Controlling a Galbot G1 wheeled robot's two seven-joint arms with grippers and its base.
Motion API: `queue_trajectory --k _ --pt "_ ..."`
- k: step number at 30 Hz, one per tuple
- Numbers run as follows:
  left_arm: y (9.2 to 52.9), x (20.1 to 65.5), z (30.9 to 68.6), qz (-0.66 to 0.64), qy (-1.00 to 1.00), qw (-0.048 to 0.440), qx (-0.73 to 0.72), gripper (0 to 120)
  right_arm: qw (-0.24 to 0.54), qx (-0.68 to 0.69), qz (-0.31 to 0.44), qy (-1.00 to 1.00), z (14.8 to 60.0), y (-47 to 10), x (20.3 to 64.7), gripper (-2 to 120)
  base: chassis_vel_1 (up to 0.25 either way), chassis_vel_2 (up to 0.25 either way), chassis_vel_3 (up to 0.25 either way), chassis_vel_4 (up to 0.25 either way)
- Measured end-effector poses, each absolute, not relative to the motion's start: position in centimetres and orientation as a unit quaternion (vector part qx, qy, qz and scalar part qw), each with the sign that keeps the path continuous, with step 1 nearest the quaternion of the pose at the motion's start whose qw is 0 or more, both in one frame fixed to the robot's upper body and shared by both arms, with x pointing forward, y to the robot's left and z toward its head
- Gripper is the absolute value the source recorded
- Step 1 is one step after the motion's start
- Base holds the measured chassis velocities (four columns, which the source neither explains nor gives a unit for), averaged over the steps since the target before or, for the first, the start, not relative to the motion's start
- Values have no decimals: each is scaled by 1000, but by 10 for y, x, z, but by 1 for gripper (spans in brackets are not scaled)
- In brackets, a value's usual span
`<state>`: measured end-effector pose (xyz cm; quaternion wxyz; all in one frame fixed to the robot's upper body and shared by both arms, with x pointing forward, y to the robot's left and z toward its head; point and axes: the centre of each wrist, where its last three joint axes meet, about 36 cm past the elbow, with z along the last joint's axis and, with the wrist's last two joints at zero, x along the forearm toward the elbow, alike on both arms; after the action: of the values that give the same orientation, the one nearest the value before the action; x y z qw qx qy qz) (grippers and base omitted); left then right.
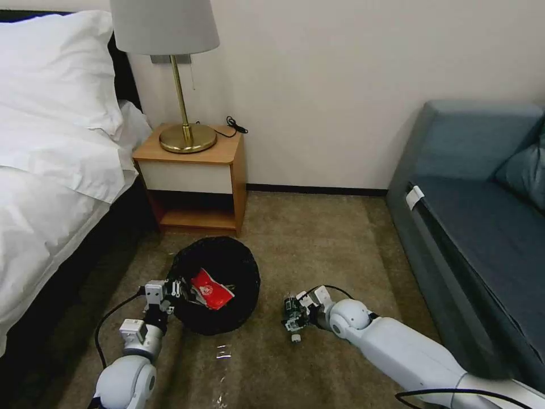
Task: Pick up the trash bin, then pick up the garbage on the floor and place it into the trash bin.
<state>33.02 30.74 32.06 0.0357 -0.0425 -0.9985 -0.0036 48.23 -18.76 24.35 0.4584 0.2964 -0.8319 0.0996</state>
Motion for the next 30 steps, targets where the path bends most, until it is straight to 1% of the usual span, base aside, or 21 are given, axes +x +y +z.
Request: queue_trajectory --k 3,9,17,23,30 --pt "308 329 322 -4 -998 35 -43 4 460 292 100 -833 238 -189 483 100 0 0 0 0" --pt "308 326 321 -5 -998 33 -45 4 455 288 100 -836 212 -188 481 100 0 0 0 0" --pt "310 322 317 -6 -998 34 -44 4 452 293 104 -836 201 -177 480 100 0 0 0 0" --pt "315 318 317 -6 -998 34 -43 4 443 295 110 -839 188 -180 480 100 0 0 0 0" --pt "317 317 318 -8 -998 33 -43 4 439 299 109 -840 184 -181 484 100 0 0 0 0"
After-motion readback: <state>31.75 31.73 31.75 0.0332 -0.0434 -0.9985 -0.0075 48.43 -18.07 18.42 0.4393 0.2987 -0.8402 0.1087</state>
